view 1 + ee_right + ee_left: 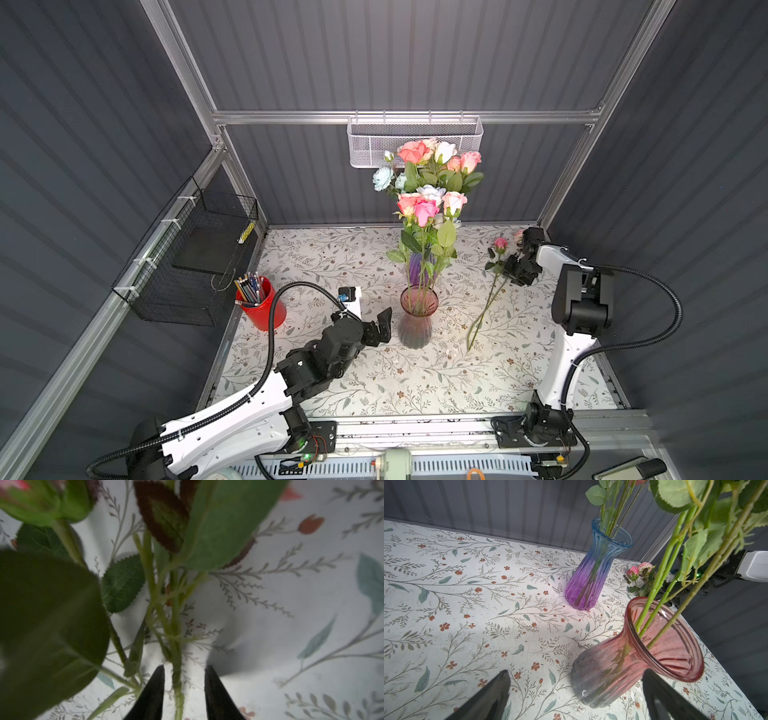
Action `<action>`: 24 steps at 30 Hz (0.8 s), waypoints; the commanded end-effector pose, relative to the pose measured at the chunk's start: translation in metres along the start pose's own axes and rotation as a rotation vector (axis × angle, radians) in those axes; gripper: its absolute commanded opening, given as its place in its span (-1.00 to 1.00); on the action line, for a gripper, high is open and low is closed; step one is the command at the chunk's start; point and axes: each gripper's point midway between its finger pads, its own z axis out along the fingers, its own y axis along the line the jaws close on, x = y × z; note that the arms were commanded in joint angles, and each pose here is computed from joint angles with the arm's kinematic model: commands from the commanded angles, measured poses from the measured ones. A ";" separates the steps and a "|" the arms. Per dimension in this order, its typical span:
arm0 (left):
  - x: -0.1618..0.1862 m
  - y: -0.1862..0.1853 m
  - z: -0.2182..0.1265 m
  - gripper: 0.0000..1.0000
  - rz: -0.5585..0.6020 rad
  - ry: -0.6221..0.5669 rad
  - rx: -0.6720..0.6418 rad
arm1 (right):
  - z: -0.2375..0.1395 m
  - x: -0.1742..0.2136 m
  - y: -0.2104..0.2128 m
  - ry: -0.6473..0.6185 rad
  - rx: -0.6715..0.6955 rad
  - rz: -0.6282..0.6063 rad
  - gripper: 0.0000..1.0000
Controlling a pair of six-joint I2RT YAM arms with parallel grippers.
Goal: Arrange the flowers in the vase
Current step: 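Grasp the long-stemmed pale pink rose with the right gripper and lift it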
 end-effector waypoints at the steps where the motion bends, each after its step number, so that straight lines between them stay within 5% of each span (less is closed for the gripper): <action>1: -0.004 0.001 -0.001 0.99 0.003 -0.008 -0.009 | 0.004 0.005 -0.004 0.045 0.016 0.021 -0.44; 6: -0.004 -0.001 0.001 0.99 0.009 -0.002 -0.008 | -0.006 0.004 -0.003 0.013 0.001 0.005 -0.98; 19: -0.060 -0.025 -0.030 0.99 0.084 -0.068 0.077 | -0.192 0.005 0.025 -0.402 -0.104 -0.074 -1.00; 24: -0.076 -0.072 -0.035 0.92 0.177 -0.048 0.266 | -0.276 0.036 0.061 -0.550 -0.226 -0.180 -1.00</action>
